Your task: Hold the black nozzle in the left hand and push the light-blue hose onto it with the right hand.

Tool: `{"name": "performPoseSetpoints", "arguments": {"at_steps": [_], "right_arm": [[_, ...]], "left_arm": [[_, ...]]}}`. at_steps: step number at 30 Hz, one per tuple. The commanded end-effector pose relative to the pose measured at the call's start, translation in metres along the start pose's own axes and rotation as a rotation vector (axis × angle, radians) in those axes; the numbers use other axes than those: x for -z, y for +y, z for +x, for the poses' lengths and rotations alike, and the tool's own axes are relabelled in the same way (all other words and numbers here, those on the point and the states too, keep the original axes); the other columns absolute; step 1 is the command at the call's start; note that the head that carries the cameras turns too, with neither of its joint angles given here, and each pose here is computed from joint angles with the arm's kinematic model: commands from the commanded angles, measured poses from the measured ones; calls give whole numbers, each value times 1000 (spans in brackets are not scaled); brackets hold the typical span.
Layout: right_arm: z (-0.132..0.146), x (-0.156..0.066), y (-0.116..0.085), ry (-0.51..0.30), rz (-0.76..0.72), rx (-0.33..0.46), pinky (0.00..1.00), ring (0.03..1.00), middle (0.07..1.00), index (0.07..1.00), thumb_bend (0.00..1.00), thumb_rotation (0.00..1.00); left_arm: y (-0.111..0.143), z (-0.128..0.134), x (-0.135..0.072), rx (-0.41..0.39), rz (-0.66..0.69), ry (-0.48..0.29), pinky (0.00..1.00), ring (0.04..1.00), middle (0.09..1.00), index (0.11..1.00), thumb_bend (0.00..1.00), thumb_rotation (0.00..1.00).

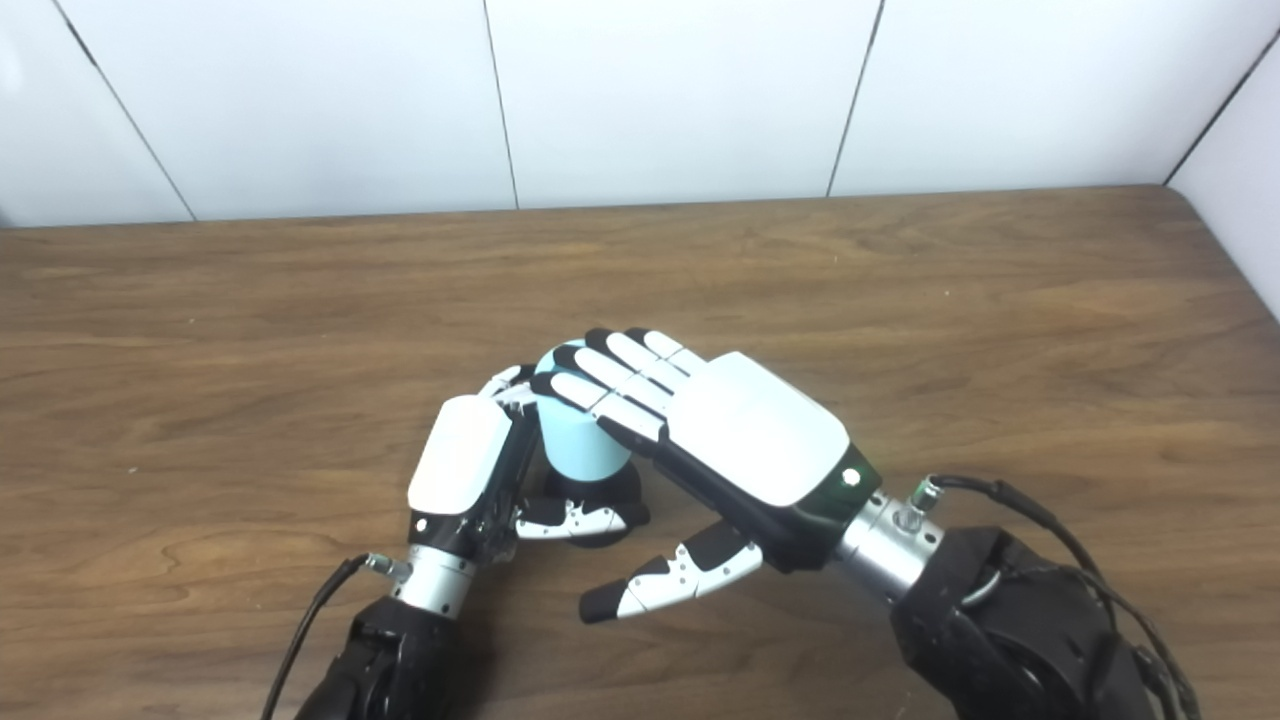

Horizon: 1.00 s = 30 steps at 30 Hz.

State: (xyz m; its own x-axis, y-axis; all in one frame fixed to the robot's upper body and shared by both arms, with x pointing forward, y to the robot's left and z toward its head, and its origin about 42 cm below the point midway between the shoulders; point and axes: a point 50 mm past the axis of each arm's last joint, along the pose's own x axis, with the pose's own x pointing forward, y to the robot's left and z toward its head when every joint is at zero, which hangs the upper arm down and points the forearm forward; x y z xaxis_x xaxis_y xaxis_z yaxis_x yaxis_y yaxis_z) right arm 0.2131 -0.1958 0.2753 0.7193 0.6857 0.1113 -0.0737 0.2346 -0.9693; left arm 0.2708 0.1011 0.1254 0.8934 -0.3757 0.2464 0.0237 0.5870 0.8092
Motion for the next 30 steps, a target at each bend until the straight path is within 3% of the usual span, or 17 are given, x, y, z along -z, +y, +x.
{"name": "performPoseSetpoints", "arguments": {"at_steps": [1,11,15,30], "right_arm": [[-2,0,-7,-13,-31,21,945,968,959,928,598,794],[-7,10,6,30,-14,-59,916,943,912,866,612,756],[-4,12,9,42,-15,-83,953,948,904,848,601,788],[-7,11,21,57,21,-101,958,940,889,830,605,829]], "left_arm": [[-26,-23,5,110,-14,96,854,628,438,515,521,0],[-26,-22,2,107,-20,104,862,630,447,512,522,0],[-24,-19,0,100,-21,95,861,623,451,512,522,0],[-20,-18,2,106,-7,95,868,625,448,515,521,0]]}}
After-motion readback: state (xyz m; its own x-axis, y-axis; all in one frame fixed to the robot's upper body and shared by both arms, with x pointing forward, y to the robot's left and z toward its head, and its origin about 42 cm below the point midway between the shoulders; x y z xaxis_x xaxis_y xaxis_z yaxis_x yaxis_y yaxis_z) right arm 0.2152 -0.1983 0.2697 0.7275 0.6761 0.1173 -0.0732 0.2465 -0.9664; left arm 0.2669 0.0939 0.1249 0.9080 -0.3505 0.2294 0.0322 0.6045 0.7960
